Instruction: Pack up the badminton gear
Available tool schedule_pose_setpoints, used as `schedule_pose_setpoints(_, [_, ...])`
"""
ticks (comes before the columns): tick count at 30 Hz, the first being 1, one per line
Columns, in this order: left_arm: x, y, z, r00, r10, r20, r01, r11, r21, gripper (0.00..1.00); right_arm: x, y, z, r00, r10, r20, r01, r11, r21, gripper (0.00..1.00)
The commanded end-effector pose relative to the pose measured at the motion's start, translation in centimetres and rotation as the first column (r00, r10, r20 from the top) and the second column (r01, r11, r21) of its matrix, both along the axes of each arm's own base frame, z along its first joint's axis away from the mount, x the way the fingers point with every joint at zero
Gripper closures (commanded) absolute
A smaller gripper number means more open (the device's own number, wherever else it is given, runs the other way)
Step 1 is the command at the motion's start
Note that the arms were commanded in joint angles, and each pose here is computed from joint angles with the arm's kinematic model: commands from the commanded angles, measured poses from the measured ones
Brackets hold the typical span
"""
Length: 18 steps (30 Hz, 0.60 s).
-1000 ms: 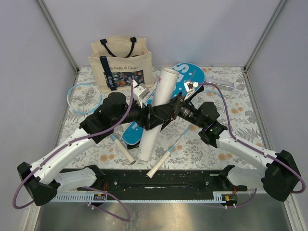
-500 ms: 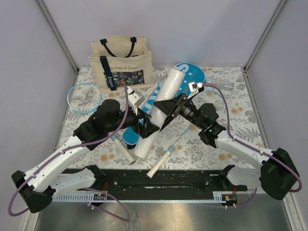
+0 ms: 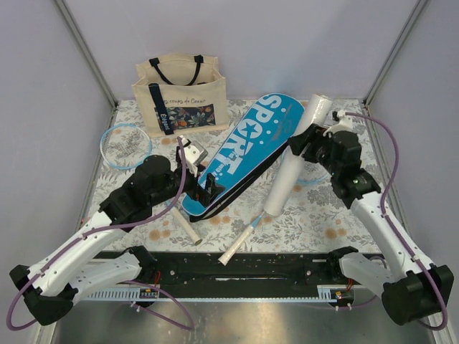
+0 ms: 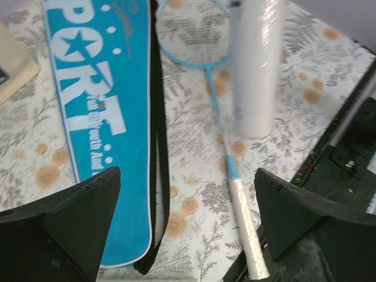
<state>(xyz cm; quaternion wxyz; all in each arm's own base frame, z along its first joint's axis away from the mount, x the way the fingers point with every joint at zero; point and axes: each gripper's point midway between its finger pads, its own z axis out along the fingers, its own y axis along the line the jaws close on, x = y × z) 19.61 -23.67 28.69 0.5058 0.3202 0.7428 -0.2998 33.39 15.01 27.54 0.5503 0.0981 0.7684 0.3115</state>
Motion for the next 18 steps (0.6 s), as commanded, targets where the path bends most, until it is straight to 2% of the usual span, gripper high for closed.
schedule_pose_setpoints(1, [2.4, 2.5, -0.4, 0.981, 0.174, 0.083, -0.177, 0.983, 0.036, 0.01, -0.3, -6.9, -1.8, 0.98, -0.127, -0.154, 0.081, 0.957, -0.279, 0.51])
schedule_pose_setpoints(5, [2.7, 3.1, -0.6, 0.972, 0.215, 0.092, -0.218, 0.976, 0.019, 0.01, 0.0, -11.7, -2.9, 0.939, -0.23, -0.258, 0.12, 0.917, -0.38, 0.51])
schedule_pose_setpoints(8, [3.0, 3.4, -0.7, 0.966, 0.242, 0.093, -0.245, 0.969, 0.022, 0.01, 0.2, -14.4, -4.2, 0.889, -0.296, -0.35, 0.096, 0.867, -0.489, 0.5])
schedule_pose_setpoints(16, [3.3, 4.2, -1.0, 0.956, 0.272, 0.113, -0.278, 0.96, 0.039, 0.01, 0.3, -21.8, -7.0, 0.692, -0.502, -0.518, -0.014, 0.709, -0.705, 0.44])
schedule_pose_setpoints(18, [3.4, 4.4, -1.1, 0.954, 0.276, 0.117, -0.282, 0.958, 0.046, 0.01, 0.9, -23.1, -8.5, 0.648, -0.527, -0.55, -0.043, 0.695, -0.718, 0.44])
